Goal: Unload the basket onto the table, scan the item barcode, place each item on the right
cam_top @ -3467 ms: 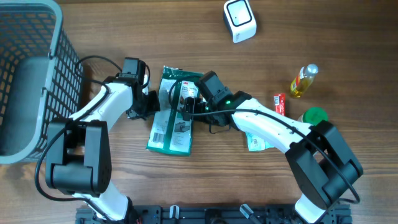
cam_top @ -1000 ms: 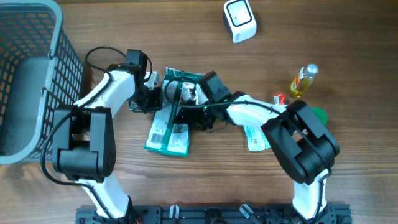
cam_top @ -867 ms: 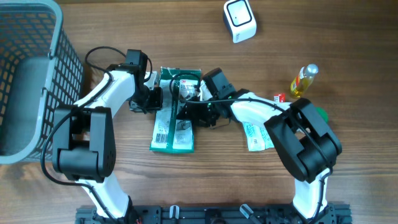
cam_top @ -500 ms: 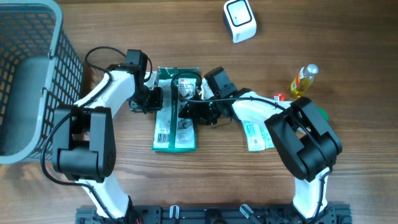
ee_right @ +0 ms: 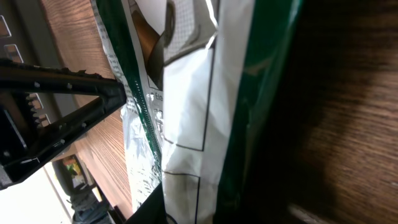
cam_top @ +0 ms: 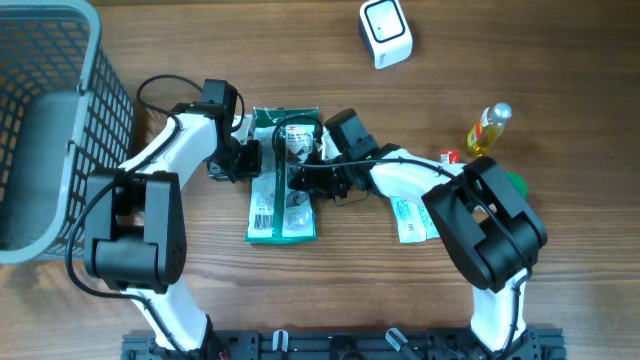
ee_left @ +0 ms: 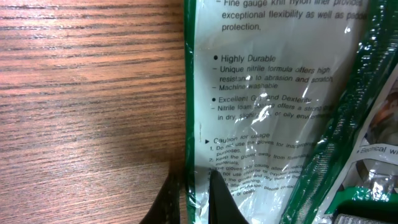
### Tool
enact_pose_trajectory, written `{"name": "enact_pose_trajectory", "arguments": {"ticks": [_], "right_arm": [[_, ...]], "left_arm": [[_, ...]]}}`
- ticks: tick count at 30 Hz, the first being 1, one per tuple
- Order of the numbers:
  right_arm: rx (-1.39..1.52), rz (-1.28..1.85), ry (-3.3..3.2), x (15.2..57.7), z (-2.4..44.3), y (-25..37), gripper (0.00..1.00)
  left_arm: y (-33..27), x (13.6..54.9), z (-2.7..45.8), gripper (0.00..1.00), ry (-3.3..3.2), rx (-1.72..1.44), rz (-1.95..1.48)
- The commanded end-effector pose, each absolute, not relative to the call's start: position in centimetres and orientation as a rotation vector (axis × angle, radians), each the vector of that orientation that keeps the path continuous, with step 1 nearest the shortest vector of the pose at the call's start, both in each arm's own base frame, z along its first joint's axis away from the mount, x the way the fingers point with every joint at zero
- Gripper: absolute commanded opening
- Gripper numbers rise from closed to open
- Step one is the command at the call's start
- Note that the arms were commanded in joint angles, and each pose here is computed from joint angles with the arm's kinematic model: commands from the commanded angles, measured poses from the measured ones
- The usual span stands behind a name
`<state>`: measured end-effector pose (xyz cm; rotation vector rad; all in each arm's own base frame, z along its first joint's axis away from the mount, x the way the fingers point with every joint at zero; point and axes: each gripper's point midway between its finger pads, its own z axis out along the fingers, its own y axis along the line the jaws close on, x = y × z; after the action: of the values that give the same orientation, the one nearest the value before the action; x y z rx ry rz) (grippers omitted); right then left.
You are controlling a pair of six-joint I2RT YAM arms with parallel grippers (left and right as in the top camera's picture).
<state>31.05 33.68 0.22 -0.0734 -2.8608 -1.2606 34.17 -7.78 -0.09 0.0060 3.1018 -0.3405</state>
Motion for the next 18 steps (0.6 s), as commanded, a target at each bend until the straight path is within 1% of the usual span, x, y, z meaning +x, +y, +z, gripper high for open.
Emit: {"name": "enact_pose_trajectory", "arguments": {"ticks": [1, 4, 7, 9, 13, 15, 16, 18], "right_arm": [[-0.113, -1.134, -2.905, 30.5, -2.9, 32.5, 0.23], [-0.113, -1.133, -2.908, 30.5, -2.9, 32.5, 0.22], [-0.127, -1.134, -2.904, 30.5, -2.9, 32.6, 0.17], [-0.123, -1.138, -2.906, 30.5, -2.8, 32.6, 0.18], [-0.07, -1.193, -2.872, 30.0, -2.3, 33.6, 0.3], [-0.041, -1.237, -2.845, 29.8, -1.8, 34.1, 0.3], [-0.04, -1.238, -2.846, 29.9, -1.8, 34.1, 0.26], [-0.035, -1.239, -2.847, 29.9, -1.8, 34.1, 0.25]], "left_arm": [[-7.9, 33.1, -1.7, 0.04, 3.159, 0.025, -0.345], [-7.9, 33.1, -1.7, 0.04, 3.159, 0.024, -0.345], [-7.9, 33.1, -1.7, 0.04, 3.159, 0.025, -0.345], [-7.9, 33.1, -1.7, 0.04, 3.159, 0.025, -0.345], [-7.9, 33.1, -1.7, 0.04, 3.159, 0.024, -0.345], [-7.9, 33.1, -1.7, 0.04, 3.159, 0.025, -0.345], [-7.9, 33.1, -1.7, 0.04, 3.159, 0.025, -0.345], [-7.9, 33.1, -1.7, 0.04, 3.159, 0.025, -0.345]]}}
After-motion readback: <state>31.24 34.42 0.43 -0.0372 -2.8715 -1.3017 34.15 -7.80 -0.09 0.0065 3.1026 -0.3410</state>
